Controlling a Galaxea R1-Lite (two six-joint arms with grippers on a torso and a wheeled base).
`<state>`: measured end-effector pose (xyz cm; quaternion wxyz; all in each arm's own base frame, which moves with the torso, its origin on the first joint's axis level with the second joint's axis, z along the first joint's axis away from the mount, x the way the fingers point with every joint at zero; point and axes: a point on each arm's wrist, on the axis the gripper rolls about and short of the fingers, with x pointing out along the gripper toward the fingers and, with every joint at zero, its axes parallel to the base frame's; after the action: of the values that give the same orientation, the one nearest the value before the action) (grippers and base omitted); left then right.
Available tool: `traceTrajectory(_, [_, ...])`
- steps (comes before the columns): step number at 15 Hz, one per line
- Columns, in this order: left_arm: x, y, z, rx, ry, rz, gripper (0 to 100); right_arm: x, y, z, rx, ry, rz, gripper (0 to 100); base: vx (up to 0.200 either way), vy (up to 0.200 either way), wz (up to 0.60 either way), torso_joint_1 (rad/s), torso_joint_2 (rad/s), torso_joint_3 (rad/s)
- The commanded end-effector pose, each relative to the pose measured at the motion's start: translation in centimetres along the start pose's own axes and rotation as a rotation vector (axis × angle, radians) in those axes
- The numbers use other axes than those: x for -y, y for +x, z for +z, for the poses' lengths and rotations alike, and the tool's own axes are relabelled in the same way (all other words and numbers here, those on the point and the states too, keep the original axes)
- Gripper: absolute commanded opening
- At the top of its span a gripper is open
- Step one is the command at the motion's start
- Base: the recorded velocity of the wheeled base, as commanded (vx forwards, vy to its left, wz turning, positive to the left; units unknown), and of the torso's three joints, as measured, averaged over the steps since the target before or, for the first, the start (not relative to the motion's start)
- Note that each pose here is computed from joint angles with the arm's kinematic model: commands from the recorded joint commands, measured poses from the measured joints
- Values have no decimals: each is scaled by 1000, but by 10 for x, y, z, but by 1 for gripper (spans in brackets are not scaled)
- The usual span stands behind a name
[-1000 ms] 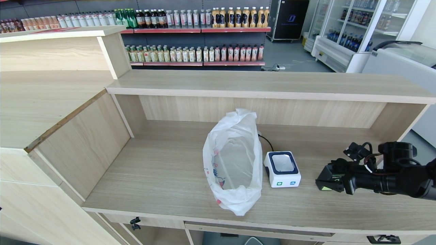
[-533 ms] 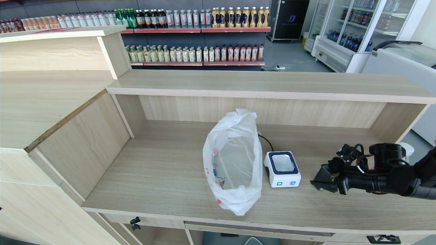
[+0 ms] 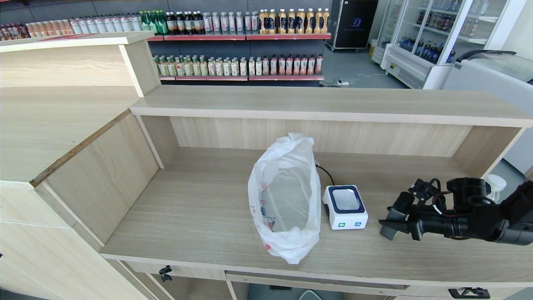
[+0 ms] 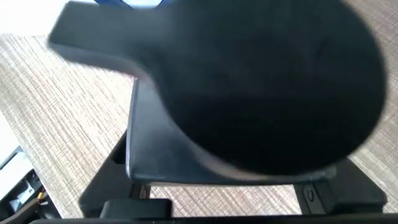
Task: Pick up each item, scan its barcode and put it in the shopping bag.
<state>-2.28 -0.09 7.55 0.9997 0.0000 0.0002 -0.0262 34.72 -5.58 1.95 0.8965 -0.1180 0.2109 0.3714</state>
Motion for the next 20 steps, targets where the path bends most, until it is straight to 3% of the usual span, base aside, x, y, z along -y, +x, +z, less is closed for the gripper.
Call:
traceTrajectory(1, [0,0,0,-1,0,0,100,0,-1,2,3,-6,-4,0,0,0,0,0,0,0])
traceTrajectory(5, [0,0,0,-1,0,0,100,-4,-11,9,10,-11,-11,0,0,0,0,0,0,0])
traceTrajectory(7, [0,0,0,-1,0,0,100,-9,-27,27,60,-24,-7,0,0,0,0,0,0,0])
traceTrajectory(10, [0,0,0,-1,0,0,100,-23,-66,67,230,-23,131,0,0,0,0,0,0,0])
traceTrajectory(13, [0,0,0,-1,0,0,100,-45,-102,118,437,-118,375,0,0,0,0,0,0,0])
traceTrajectory(14, [0,0,0,-1,0,0,100,-55,-113,136,487,-146,482,0,0,0,0,0,0,0])
traceTrajectory(16, [0,0,0,-1,0,0,100,-80,-128,171,507,-170,587,0,0,0,0,0,0,0])
traceTrajectory(18, [0,0,0,-1,0,0,100,-117,-141,214,537,-266,702,0,0,0,0,0,0,0])
traceTrajectory(20, [0,0,0,-1,0,0,100,-154,-146,241,582,-381,821,0,0,0,0,0,0,0])
